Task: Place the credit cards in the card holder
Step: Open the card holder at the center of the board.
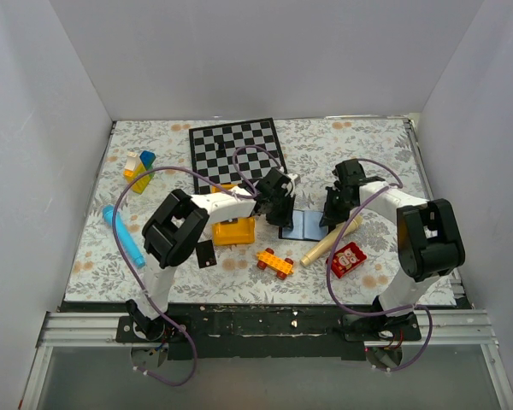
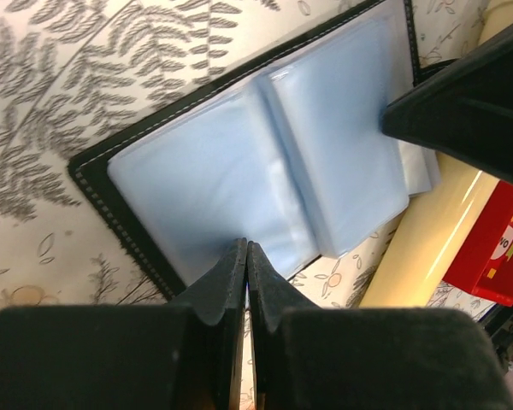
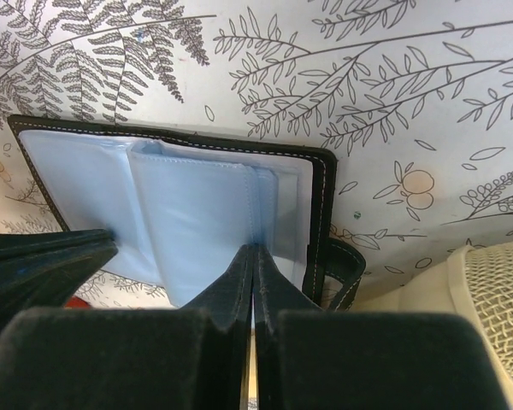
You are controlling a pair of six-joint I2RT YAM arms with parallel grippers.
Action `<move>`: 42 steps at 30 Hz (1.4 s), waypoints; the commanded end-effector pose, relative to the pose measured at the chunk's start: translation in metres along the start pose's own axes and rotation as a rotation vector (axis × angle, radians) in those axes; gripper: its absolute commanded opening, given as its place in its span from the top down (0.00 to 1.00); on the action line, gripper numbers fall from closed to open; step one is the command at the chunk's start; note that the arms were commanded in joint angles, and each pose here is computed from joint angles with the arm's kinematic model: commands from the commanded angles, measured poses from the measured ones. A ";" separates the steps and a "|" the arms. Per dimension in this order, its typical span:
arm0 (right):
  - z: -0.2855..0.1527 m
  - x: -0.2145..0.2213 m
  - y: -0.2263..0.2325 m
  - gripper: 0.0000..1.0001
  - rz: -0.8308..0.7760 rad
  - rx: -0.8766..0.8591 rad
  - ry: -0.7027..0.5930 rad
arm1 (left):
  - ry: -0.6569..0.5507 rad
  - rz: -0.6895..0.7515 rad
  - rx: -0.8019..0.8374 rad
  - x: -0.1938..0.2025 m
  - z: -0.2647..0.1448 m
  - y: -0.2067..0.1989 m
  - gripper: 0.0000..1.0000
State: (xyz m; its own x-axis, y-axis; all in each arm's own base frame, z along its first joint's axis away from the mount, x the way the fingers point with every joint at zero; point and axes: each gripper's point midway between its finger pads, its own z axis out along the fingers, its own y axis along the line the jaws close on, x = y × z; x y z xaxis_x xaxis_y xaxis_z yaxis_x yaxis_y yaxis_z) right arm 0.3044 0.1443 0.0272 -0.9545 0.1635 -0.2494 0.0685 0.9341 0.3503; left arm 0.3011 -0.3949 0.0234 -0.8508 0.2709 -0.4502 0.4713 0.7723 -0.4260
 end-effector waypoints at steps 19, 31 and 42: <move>-0.037 -0.026 0.032 0.99 -0.091 -0.028 -0.100 | 0.027 -0.056 -0.152 0.029 -0.020 0.050 1.00; -0.009 -0.010 0.078 0.99 -0.114 -0.158 -0.006 | 0.015 -0.060 -0.142 0.023 -0.021 0.046 1.00; 0.005 -0.002 0.015 0.99 -0.071 0.157 -0.011 | 0.021 -0.058 -0.141 0.024 -0.021 0.046 1.00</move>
State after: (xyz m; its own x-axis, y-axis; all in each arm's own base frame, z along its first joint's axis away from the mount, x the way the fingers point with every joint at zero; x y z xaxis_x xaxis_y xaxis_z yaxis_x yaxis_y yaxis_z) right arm 0.3095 0.1840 0.0395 -0.9554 0.0790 -0.2845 -0.0147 0.9496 0.3130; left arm 0.3013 -0.3676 0.0227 -0.8669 0.2149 -0.4498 0.4163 0.8083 -0.4163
